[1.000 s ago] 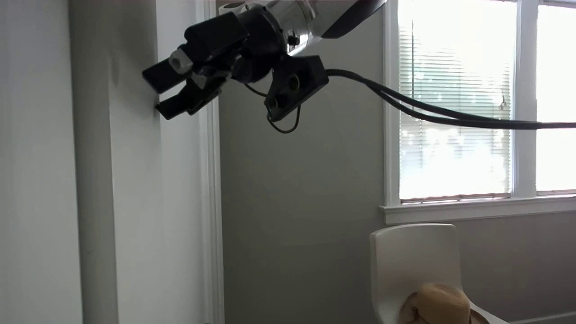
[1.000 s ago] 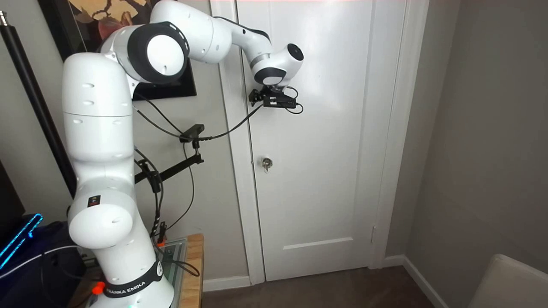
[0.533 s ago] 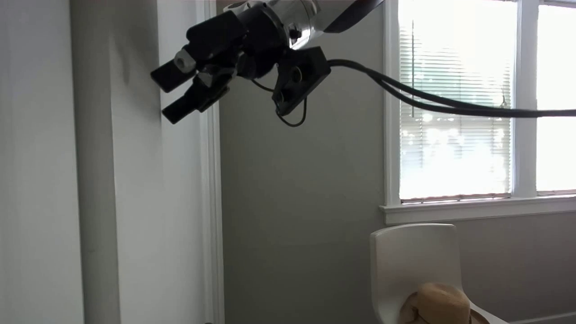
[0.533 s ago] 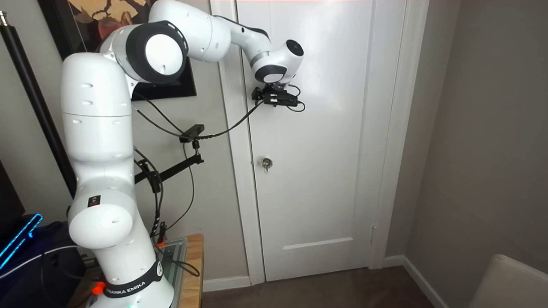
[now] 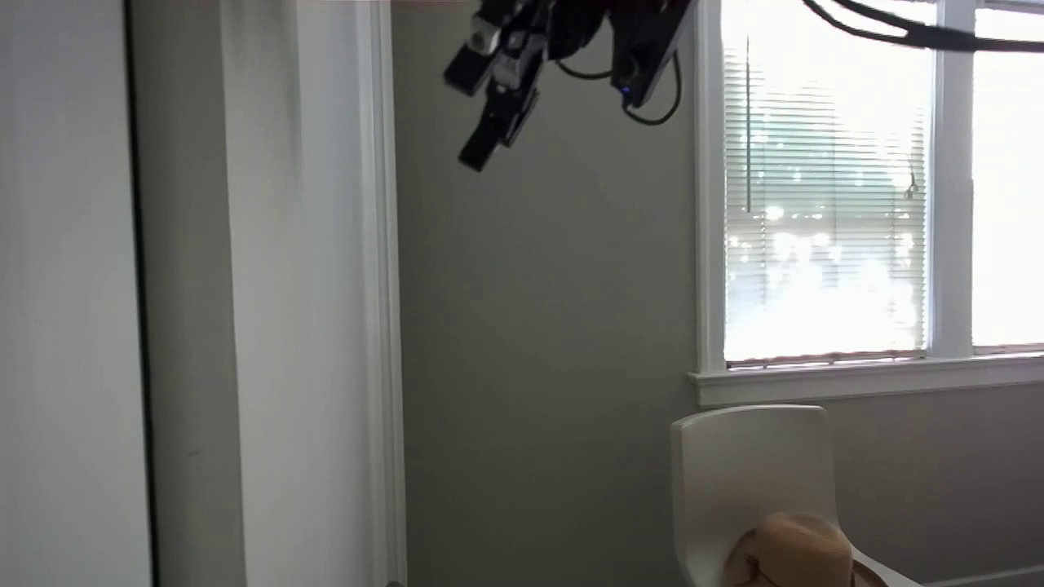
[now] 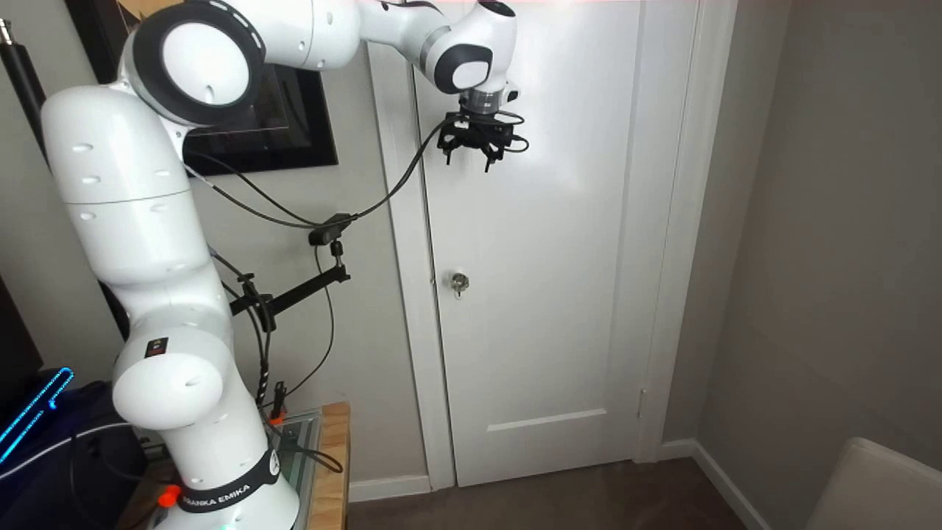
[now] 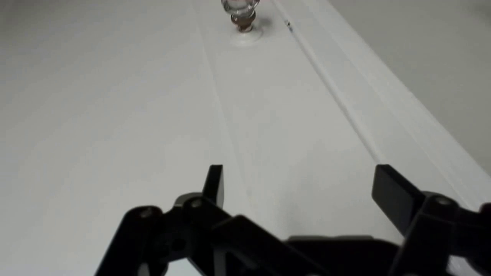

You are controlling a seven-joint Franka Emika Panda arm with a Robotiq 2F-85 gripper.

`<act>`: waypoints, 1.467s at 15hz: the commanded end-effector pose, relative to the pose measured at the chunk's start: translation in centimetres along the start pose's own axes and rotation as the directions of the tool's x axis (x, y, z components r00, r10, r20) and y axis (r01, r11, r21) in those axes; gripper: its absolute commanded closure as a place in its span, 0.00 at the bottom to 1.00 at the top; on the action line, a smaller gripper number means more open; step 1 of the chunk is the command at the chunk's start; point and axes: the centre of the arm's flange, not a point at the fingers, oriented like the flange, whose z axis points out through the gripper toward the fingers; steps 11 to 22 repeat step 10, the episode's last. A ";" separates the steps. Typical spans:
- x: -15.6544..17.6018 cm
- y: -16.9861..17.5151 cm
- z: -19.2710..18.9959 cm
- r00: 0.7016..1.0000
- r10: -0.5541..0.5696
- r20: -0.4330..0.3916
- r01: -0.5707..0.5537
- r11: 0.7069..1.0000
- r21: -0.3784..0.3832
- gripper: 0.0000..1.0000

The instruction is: Close the door completely

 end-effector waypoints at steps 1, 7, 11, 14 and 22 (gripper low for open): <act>-2.3 -2.3 -4.1 0.980 0.143 0.139 -0.142 0.990 -0.018 0.00; -2.7 -2.2 -4.4 0.975 0.164 0.150 -0.161 0.986 -0.031 0.00; -2.7 -1.9 -3.8 0.974 0.166 0.157 -0.164 0.986 -0.024 0.00; -2.7 -1.9 -3.8 0.974 0.166 0.157 -0.164 0.986 -0.024 0.00; -2.7 -1.9 -3.8 0.974 0.166 0.157 -0.164 0.986 -0.024 0.00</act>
